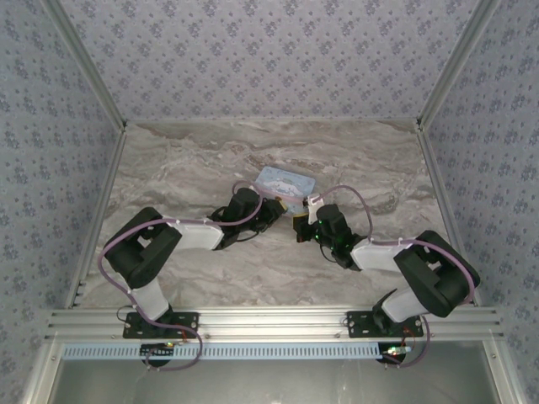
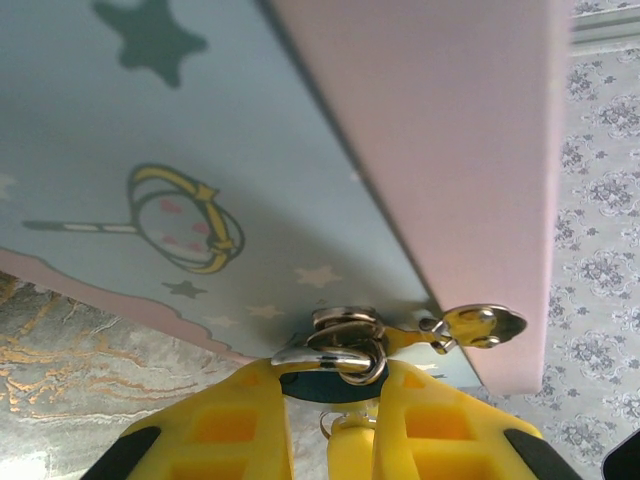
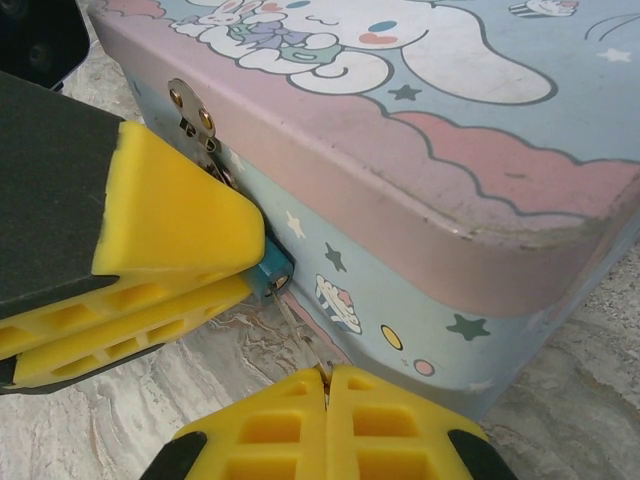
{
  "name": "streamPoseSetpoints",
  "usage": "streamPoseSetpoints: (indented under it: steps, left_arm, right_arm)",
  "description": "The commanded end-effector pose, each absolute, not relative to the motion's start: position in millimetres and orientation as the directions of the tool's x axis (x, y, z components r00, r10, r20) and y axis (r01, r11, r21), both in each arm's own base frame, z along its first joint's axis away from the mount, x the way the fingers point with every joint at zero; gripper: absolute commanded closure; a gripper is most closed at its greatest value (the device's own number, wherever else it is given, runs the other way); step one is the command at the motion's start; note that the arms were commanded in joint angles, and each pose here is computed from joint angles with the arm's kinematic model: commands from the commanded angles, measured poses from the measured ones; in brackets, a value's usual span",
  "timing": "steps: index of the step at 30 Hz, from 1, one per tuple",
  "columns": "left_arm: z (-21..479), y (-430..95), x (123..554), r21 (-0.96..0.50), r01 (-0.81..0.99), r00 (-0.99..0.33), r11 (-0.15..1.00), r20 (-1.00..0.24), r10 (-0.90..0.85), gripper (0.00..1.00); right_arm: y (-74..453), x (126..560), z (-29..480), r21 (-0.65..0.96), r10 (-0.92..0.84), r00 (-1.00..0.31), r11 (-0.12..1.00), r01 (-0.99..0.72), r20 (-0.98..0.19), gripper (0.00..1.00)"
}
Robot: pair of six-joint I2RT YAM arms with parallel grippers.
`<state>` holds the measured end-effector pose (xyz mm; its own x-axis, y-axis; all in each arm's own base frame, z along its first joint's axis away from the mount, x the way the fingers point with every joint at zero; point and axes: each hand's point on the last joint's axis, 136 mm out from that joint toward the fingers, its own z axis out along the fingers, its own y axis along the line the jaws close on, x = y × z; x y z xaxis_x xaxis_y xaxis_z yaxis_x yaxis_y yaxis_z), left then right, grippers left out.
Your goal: Unlock the padlock with the key
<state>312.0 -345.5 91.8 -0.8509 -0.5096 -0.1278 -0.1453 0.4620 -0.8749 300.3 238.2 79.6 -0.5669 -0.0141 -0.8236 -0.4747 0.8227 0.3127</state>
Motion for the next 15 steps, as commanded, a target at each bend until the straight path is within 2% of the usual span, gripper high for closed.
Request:
streamPoseSetpoints:
  steps: [1, 15]
  left_arm:
    - [131.4, -357.0, 317.4, -0.916, -0.081, -0.844, 0.393, -0.147, -0.515, 0.83]
    - [135.0, -362.7, 314.8, -0.920, -0.074, -0.853, 0.385, -0.142, -0.503, 0.83]
  right_arm:
    - [250.2, 307.2, 95.3, 0.305, -0.013, -0.524, 0.801, -0.515, -0.851, 1.00]
    - [258.1, 314.0, 110.7, 0.338, 0.029, -0.502, 0.772, -0.538, -0.865, 1.00]
